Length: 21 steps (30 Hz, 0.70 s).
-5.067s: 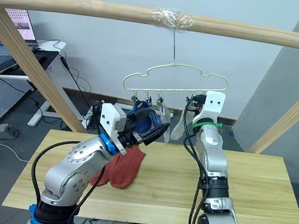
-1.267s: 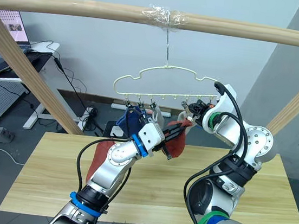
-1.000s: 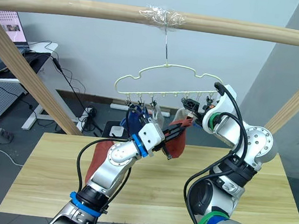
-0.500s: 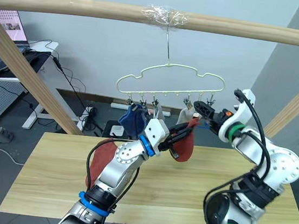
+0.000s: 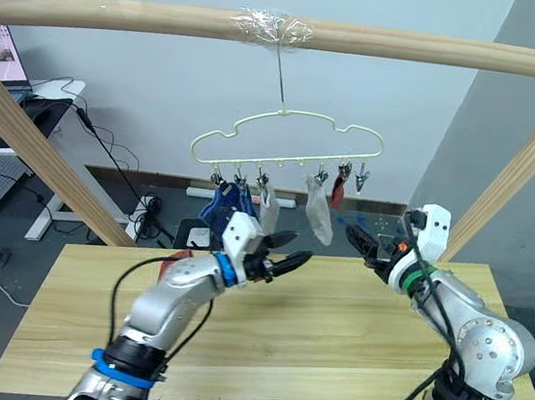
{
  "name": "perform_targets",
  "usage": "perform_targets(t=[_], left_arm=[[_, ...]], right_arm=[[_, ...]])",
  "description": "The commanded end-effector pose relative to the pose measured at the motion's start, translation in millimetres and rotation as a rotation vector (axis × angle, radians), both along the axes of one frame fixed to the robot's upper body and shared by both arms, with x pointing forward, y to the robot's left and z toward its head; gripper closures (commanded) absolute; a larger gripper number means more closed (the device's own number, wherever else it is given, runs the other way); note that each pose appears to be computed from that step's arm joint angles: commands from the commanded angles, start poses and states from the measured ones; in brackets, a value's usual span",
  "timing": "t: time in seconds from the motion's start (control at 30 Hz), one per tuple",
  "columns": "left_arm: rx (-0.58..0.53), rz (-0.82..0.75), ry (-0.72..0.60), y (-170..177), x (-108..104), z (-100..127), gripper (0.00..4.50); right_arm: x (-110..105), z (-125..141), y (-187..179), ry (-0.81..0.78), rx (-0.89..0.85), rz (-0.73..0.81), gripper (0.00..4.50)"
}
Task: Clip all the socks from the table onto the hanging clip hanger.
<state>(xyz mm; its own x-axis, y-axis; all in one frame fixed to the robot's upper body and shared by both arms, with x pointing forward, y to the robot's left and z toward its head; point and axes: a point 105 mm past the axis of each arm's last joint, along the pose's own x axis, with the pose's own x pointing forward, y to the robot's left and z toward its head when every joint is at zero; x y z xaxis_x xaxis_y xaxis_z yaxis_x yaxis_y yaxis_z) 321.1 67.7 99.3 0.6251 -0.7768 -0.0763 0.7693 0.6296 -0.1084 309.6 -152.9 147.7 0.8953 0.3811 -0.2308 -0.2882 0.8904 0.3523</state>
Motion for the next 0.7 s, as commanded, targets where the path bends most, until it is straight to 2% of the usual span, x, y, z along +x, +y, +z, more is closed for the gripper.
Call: perform_targets(t=[0.03, 0.07, 0.17, 0.27, 0.33, 0.43, 0.7], left_arm=[[-0.008, 0.033, -0.041, 12.0, -6.2, 21.3, 1.33], [-0.008, 0.041, -0.049, 14.7, -6.9, 24.1, 1.33], [-0.056, 0.051, -0.115, 30.6, -14.5, 47.2, 1.29], [-0.054, 0.062, -0.162, 36.3, -20.4, 58.9, 1.29], [-0.061, 0.064, -0.172, 36.5, -22.4, 62.2, 1.29], [-0.072, 0.074, -0.192, 35.3, -22.5, 67.8, 1.29], [-0.074, 0.077, -0.215, 29.6, -23.6, 71.5, 1.29]], right_arm=[[6.8, 20.1, -1.9, -0.241, -0.212, -0.061, 0.00], [8.0, 20.1, -2.6, -0.270, -0.245, -0.074, 0.00], [14.7, 24.1, 4.8, -0.377, -0.334, -0.130, 0.58], [19.3, 31.4, 12.4, -0.473, -0.369, -0.179, 0.58], [22.7, 32.5, 15.0, -0.493, -0.339, -0.217, 0.89], [29.6, 33.2, 16.4, -0.504, -0.320, -0.270, 1.76], [46.9, 35.2, 12.8, -0.511, -0.285, -0.350, 1.76]])
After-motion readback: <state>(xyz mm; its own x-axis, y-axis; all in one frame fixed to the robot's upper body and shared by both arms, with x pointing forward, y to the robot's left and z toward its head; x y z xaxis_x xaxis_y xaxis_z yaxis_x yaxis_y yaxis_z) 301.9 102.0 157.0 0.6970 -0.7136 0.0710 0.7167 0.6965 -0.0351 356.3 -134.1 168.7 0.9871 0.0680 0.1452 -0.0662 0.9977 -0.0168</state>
